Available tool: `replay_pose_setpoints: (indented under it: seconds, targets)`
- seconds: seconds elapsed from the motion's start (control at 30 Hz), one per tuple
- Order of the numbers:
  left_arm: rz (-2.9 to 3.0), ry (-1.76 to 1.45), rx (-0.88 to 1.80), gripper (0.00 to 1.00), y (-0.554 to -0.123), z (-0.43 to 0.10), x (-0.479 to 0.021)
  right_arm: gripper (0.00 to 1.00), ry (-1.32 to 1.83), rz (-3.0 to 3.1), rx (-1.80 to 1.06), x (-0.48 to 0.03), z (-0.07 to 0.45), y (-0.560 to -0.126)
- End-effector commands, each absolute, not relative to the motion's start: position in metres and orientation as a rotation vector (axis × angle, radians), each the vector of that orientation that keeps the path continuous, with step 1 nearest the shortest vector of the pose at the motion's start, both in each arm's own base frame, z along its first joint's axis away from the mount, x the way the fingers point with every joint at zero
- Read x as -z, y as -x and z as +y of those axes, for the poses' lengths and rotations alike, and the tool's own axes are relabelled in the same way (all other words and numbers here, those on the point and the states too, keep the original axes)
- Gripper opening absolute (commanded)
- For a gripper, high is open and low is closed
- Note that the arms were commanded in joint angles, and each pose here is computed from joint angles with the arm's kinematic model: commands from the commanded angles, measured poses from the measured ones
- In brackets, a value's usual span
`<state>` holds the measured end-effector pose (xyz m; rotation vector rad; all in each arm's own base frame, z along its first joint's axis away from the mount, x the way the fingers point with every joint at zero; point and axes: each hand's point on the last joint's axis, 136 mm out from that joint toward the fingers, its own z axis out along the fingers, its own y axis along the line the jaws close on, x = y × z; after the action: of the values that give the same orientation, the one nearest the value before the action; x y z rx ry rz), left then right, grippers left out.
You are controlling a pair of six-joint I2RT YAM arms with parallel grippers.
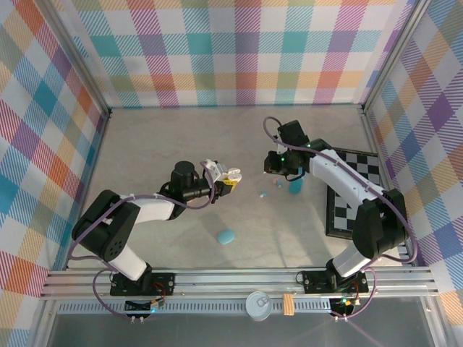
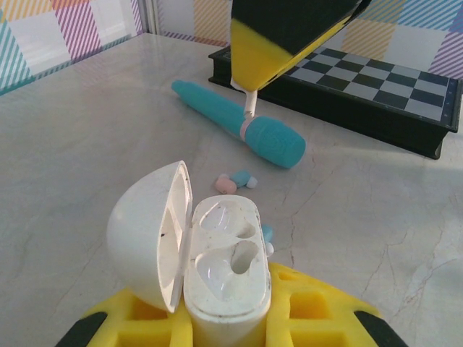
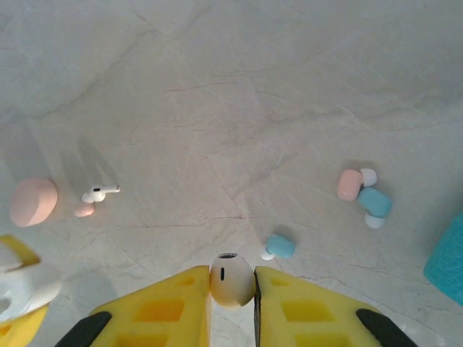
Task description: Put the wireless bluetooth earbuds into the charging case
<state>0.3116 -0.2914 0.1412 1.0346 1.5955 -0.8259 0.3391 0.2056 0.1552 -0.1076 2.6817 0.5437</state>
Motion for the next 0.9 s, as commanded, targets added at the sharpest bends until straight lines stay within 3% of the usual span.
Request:
replay_pose_setpoints:
  seconds: [0.0,0.57,0.87]
  targets:
    - [1.546,-1.068,0.887,0.0,-0.308,-0.304,-0.154,0.21,0.262,2.594,-0.491,-0.174,0.213,-0.338]
    - [1.577,-1.116,0.993,0.0,-0.295,-0.313,-0.153,0.21,0.641,2.316,-0.554,-0.211,0.272,-0.324]
    - [1.605,-1.097,1.032,0.0,-0.296,-0.315,-0.157,0.2,0.761,2.29,-0.578,-0.207,0.283,-0.311]
